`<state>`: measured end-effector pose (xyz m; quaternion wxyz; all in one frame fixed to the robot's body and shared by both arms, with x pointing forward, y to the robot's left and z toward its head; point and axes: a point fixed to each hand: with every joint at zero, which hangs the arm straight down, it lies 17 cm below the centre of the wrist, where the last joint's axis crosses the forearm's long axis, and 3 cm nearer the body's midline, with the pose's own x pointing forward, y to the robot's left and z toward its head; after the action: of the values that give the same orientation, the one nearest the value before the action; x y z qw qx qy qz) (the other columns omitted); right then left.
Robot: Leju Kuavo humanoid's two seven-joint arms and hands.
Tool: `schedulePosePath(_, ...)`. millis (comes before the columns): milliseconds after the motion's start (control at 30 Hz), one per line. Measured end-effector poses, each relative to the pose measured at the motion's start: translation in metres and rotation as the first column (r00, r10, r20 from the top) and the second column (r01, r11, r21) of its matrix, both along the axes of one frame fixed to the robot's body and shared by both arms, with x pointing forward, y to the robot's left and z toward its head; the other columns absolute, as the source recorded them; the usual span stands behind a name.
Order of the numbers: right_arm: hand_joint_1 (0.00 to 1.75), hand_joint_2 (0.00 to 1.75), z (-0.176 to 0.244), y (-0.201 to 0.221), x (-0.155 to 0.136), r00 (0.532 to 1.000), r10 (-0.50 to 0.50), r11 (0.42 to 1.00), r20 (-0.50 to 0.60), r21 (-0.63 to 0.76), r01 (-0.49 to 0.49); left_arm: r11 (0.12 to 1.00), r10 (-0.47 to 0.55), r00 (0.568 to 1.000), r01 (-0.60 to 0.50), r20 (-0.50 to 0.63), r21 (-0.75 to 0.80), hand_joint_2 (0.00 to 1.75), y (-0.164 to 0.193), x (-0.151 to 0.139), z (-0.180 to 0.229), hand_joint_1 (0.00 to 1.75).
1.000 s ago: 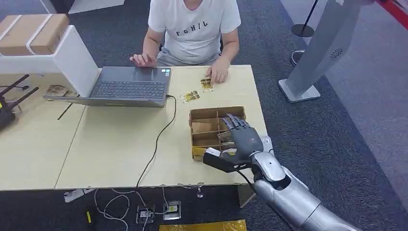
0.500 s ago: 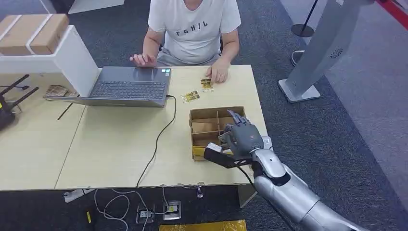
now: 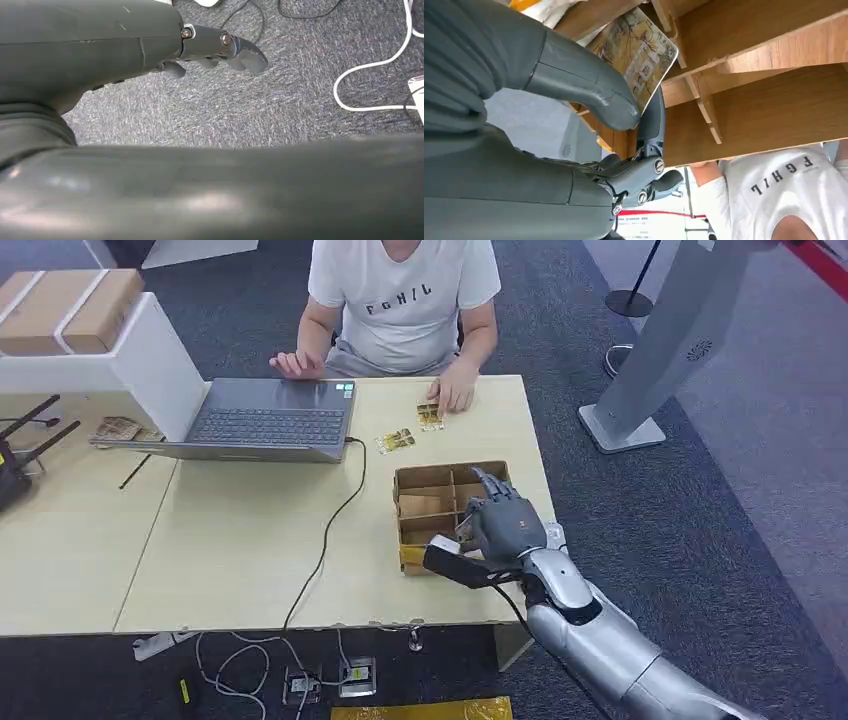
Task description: Pass the card to the sensor for recognition and then transmit it.
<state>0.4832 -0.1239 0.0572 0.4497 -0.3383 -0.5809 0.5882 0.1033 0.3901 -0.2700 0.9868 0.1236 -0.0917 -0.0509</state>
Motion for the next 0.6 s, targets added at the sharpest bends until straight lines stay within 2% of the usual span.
schedulePosePath(600, 1.75, 1.75, -0.0001, -0.0008, 0.0011, 1.0, -0.008, 1.0, 0.003, 0.012, 0.008, 1.0, 0.003, 1.0, -0.003, 0.0, -0.001, 0.0, 0.0, 0.0, 0.0, 0.0)
